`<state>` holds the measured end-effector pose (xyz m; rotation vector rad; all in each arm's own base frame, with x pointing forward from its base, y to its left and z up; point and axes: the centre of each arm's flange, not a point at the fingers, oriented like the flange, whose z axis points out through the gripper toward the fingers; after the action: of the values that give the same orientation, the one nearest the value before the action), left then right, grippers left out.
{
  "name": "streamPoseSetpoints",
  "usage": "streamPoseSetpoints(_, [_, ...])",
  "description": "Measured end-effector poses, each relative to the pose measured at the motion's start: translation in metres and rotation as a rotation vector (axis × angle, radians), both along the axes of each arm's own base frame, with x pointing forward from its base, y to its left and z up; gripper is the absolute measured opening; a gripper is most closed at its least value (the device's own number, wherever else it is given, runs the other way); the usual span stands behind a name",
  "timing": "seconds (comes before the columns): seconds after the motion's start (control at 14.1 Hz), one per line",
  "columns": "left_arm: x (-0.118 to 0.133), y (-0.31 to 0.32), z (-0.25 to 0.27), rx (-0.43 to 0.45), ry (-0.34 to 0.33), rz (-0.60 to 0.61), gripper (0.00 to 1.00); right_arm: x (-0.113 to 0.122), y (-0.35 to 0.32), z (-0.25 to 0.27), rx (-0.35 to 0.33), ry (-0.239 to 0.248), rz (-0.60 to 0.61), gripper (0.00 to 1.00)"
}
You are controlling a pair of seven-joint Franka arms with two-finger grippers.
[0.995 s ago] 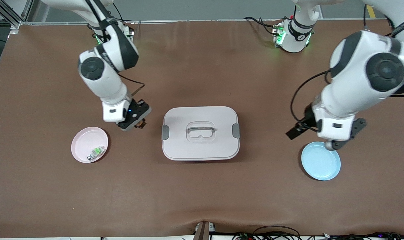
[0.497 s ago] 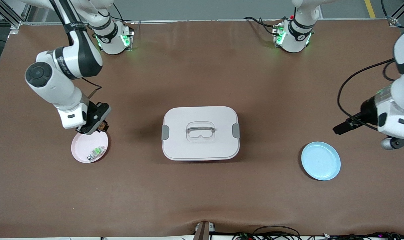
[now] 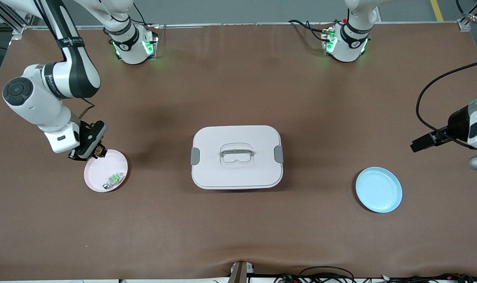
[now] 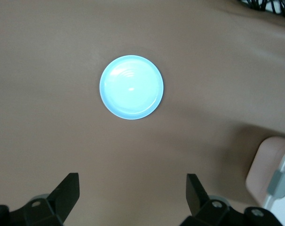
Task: Transfer orange switch to right arm and place
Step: 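Carry the switch to the white plate while the left gripper withdraws, then lower the switch onto the white plate and open the right gripper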
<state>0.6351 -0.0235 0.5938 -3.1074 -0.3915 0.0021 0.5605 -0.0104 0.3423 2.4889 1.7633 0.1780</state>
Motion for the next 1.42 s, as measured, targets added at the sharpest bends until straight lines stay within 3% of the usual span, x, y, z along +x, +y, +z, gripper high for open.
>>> streamPoseSetpoints(0.28, [-0.012,0.034,0.011,0.011,0.031,-0.058,1.00,-0.006,-0.050,-0.035,0.001,-0.005,0.058,0.42])
streamPoseSetpoints(0.99, [-0.043,0.009,0.043,0.062,0.018,-0.189,1.00,-0.001,-0.053,-0.110,0.052,-0.019,0.140,0.42])
streamPoseSetpoints(1.42, [-0.084,0.014,0.040,0.030,0.000,-0.230,1.00,0.015,-0.055,-0.125,0.055,-0.022,0.173,0.42])
